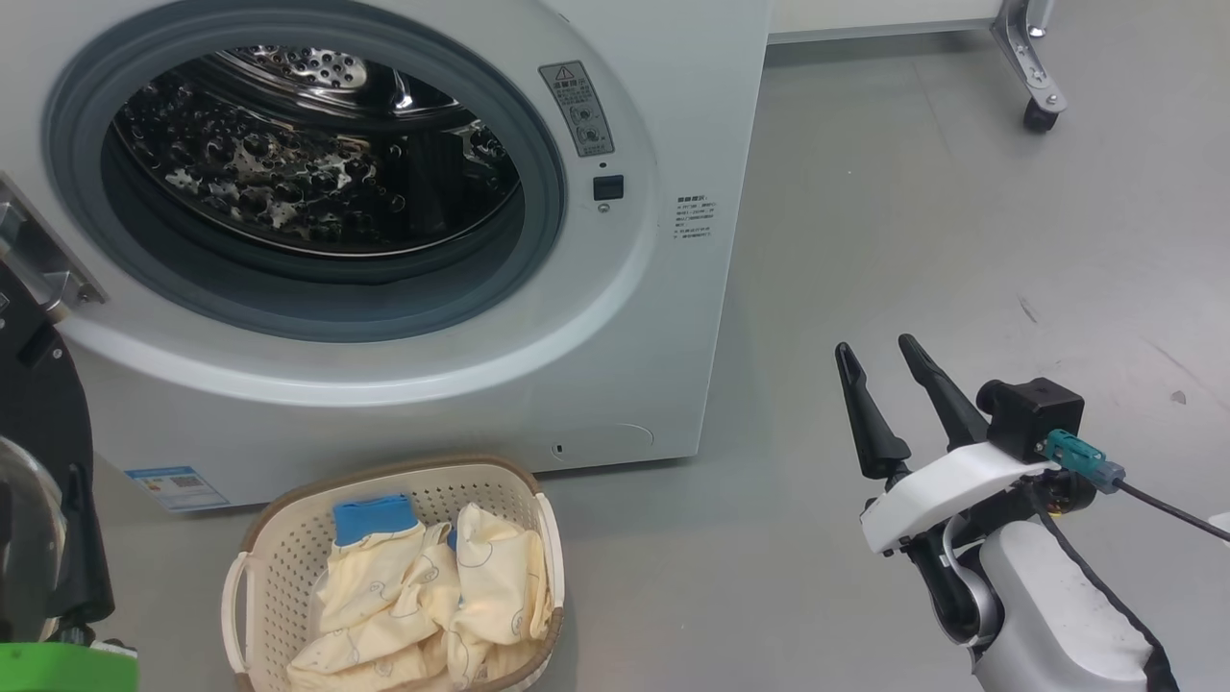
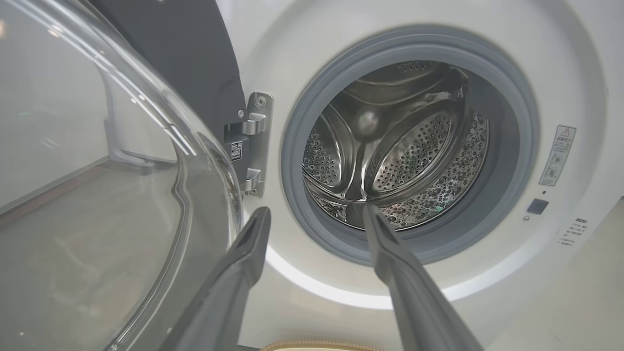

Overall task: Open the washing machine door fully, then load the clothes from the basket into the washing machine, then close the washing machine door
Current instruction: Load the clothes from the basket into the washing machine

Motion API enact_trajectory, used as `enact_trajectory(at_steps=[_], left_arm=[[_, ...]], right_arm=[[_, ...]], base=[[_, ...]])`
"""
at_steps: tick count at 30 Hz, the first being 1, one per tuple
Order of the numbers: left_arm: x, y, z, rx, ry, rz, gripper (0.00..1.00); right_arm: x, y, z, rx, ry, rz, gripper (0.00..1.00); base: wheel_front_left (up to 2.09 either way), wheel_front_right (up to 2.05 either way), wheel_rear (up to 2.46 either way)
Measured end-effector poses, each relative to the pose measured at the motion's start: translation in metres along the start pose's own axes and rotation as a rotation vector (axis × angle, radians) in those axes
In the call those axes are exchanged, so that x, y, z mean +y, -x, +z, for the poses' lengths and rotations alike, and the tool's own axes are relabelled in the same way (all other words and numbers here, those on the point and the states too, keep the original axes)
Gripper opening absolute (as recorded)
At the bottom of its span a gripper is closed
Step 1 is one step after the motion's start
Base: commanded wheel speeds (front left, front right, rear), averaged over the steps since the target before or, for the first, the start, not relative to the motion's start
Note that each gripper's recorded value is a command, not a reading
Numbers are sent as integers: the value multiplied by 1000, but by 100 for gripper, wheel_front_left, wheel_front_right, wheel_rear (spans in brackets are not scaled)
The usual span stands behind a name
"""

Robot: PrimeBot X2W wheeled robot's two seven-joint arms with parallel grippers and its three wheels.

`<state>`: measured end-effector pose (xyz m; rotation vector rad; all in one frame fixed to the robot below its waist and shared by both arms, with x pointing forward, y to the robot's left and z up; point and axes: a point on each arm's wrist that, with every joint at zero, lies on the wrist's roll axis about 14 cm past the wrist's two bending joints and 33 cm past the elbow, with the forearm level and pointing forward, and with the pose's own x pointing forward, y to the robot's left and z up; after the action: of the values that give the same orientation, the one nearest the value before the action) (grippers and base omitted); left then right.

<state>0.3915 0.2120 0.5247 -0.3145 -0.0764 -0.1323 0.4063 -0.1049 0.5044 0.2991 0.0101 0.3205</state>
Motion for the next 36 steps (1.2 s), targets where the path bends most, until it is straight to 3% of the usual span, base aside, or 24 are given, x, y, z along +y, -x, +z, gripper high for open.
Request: enact_trajectory(at_steps=[19, 36], left_arm=[[0, -11, -20, 57, 3, -18, 100], [0, -28, -72, 205, 26, -60, 100]], right_arm=[[-2, -6, -18, 39, -27, -11, 100], [-18, -20, -45, 93, -41, -70, 100]], base=[[0, 0, 0], [0, 0, 0]])
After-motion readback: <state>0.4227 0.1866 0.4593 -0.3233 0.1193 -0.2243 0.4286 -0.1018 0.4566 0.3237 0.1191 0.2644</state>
